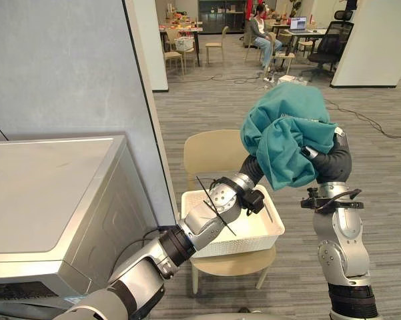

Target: Pick up the laundry basket with both hands and put the clothes into the washing machine.

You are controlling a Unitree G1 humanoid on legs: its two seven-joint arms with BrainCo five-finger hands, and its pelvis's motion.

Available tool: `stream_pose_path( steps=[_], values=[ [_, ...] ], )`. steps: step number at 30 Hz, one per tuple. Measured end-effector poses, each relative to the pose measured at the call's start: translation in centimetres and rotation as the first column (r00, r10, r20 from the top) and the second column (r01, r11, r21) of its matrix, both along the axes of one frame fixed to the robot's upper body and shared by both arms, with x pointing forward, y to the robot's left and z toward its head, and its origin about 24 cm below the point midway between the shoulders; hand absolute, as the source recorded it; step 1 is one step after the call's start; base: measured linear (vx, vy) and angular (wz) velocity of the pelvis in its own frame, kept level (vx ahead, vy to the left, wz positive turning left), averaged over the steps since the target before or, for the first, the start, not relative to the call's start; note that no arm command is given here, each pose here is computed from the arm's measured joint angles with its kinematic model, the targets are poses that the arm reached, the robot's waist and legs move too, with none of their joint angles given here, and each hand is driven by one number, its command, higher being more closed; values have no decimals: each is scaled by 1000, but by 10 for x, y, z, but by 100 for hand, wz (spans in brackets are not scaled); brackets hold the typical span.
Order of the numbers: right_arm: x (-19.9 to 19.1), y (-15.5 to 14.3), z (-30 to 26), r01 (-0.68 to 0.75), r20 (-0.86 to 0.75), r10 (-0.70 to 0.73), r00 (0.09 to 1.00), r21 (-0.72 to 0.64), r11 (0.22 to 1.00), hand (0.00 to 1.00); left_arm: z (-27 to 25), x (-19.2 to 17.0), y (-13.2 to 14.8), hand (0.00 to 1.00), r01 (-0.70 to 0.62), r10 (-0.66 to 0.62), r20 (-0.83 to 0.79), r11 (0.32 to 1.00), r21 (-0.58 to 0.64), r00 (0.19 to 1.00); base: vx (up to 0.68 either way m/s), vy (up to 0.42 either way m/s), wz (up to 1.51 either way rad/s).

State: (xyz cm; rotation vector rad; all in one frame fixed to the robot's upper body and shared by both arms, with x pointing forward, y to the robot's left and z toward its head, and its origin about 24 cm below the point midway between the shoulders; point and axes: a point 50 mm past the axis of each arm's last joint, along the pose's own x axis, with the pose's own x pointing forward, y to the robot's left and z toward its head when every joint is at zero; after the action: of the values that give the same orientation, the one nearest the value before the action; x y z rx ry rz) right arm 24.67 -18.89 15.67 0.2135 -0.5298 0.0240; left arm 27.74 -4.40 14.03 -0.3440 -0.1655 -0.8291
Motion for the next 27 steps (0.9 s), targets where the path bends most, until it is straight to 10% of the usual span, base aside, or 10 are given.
stream_pose_path(
  steps=[6,7,23,24,27],
  values=[
    [-2,3,5,-21,27,21,999,13,1000,100,7,2,-9,0,27,-29,39,999,38,999,0,0,0],
    [-3,3,5,-26,31,25,999,24,999,100,8,3,-10,100,29,-31,46,999,43,998,0,0,0],
    [-5,3,9,-35,67,32,997,44,998,100,21,9,-8,100,-19,17,84,1000,17,996,-2,-2,0],
    [-5,3,9,-35,66,32,997,44,998,0,22,10,-8,100,-25,24,85,1000,14,996,0,0,0],
    [-5,5,9,-41,64,39,997,44,998,0,23,11,-6,100,-35,34,86,999,4,996,0,0,0]
  ],
)
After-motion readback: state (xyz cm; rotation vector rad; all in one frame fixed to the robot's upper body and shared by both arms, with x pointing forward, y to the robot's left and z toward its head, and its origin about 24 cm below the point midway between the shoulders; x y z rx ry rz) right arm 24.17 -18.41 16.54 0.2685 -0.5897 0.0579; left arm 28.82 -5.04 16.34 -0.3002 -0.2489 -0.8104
